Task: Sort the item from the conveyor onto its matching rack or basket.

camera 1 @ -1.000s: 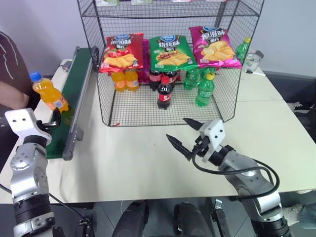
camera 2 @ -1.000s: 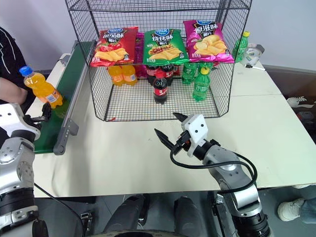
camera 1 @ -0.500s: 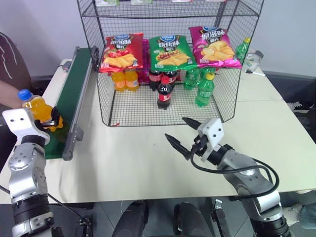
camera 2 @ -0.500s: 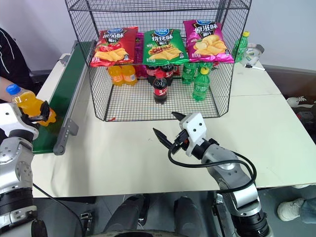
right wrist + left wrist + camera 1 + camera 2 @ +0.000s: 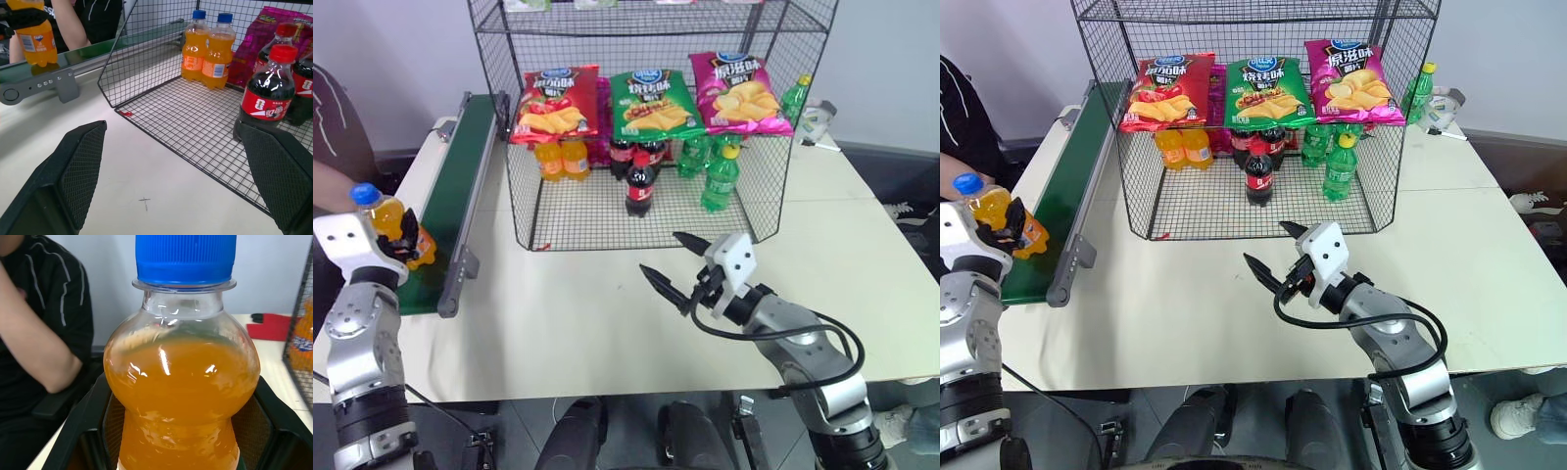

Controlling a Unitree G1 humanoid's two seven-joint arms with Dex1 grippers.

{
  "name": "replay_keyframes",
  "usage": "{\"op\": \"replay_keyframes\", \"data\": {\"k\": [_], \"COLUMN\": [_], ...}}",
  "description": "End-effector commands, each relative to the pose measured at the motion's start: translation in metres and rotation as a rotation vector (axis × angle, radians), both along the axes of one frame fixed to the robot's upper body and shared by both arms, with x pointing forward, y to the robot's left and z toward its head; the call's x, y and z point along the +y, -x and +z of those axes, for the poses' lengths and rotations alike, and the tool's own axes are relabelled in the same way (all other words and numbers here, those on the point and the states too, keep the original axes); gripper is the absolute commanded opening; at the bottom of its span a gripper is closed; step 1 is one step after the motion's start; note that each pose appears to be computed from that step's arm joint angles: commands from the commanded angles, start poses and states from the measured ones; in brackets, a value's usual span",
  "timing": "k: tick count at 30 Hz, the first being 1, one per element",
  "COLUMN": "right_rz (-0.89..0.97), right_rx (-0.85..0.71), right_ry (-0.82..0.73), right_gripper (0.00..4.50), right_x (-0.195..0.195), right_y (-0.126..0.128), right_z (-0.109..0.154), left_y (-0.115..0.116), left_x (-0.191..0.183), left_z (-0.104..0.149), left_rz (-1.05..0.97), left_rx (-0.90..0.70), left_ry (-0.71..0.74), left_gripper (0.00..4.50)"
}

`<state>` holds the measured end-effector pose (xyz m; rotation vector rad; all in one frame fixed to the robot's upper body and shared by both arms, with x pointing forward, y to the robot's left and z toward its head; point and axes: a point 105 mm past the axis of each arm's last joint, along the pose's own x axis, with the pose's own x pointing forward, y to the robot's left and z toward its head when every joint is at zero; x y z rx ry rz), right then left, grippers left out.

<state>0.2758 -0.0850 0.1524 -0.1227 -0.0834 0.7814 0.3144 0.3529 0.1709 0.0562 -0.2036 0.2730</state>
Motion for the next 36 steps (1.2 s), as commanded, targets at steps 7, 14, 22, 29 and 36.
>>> {"op": "replay_keyframes", "data": {"k": [7,14,22,29,36], "right_rz": [0.016,0.012,-0.003,-0.013,-0.030], "right_rx": [-0.049,-0.057,-0.063,-0.072,-0.082], "right_ry": [-0.016,-0.019,-0.021,-0.017,-0.017], "right_gripper": [4.50,4.50,4.50,4.50,4.50], "right_x": [0.001,0.005,0.004,0.005,0.004], "right_y": [0.004,0.008,0.006,0.005,0.004], "right_z": [0.010,0.013,0.016,0.019,0.021], "left_y": [-0.001,-0.018,-0.061,-0.099,-0.122], "left_x": [-0.087,-0.162,-0.190,-0.202,-0.216], "left_z": [0.092,0.065,0.011,-0.015,-0.020], "left_rz": [-0.408,-0.619,-0.529,-0.423,-0.414], "left_rx": [-0.229,-0.157,-0.044,-0.022,-0.042], "left_ry": [-0.095,-0.078,-0.052,-0.002,-0.003], "left_gripper": [2.41,2.41,2.41,2.41,2.41]}}
